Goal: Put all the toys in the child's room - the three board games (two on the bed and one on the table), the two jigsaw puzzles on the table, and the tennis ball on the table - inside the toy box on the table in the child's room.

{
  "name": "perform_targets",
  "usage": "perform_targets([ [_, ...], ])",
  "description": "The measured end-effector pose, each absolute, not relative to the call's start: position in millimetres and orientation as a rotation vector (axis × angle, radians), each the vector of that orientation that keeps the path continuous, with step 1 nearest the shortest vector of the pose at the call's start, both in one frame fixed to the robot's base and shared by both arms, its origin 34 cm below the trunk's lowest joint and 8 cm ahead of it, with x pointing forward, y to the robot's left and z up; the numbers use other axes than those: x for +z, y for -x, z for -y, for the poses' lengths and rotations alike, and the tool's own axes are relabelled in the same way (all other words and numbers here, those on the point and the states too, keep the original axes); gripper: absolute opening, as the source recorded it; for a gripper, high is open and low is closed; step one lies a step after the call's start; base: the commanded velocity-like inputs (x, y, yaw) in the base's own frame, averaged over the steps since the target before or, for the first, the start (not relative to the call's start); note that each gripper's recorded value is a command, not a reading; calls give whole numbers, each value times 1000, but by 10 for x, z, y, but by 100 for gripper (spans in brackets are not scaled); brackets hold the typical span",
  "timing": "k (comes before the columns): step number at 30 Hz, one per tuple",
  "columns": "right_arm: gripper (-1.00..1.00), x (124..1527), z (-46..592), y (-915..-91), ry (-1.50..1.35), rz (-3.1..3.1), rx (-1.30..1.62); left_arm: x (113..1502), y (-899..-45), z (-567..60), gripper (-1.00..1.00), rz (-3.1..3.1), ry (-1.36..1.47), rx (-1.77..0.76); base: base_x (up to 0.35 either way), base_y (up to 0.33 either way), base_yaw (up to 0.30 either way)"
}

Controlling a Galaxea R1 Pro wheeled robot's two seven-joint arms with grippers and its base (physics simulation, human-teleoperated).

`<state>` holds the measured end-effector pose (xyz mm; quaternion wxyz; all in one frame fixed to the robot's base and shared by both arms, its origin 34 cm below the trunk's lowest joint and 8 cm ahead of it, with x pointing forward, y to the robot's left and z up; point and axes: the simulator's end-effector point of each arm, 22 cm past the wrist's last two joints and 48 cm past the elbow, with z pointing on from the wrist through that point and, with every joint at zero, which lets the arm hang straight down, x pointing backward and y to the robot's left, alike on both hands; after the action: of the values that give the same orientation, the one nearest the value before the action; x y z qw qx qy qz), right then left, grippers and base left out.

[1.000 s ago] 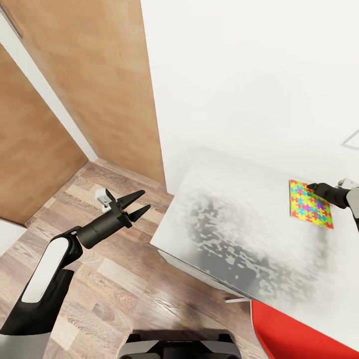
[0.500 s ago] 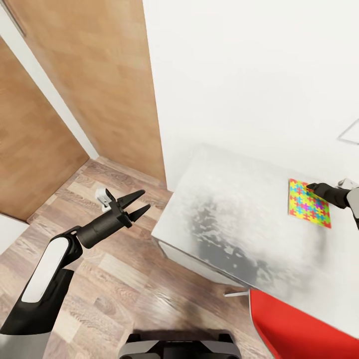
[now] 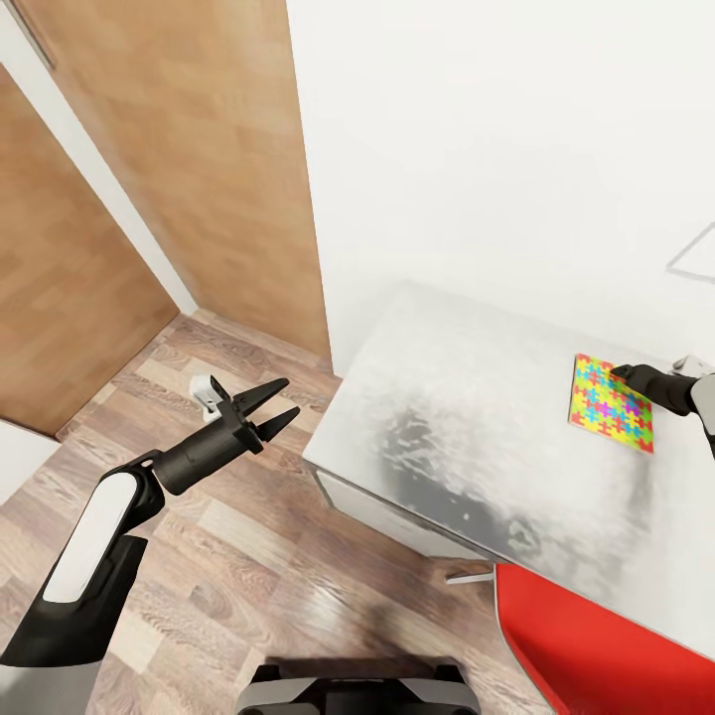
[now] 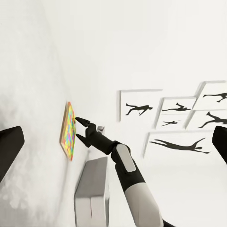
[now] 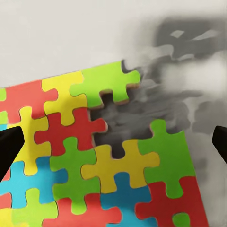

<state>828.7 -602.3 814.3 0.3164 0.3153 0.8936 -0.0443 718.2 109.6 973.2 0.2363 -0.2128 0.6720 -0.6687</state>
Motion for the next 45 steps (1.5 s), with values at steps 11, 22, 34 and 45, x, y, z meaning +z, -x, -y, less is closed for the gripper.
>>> perform_targets([
  [11, 100, 8144, 6025, -8285, -830, -2354, -118, 9732, -7182, -1096, 100, -1843, 584, -1834, -4, 0, 6],
  [22, 100, 8153, 6051, -8262, -820, -2363, -139, 9748, -7181, -1097, 100, -1841, 581, -1833, -1, 0, 155],
  [34, 100, 8145, 6031, -8265, -831, -2360, -121, 9754, -7184, -1096, 100, -1841, 580, -1833, -41, 0, 64],
  [45, 100, 8138, 6031, -8264, -839, -2358, -113, 9753, -7186, -1096, 100, -1841, 580, -1833, -266, 0, 7],
])
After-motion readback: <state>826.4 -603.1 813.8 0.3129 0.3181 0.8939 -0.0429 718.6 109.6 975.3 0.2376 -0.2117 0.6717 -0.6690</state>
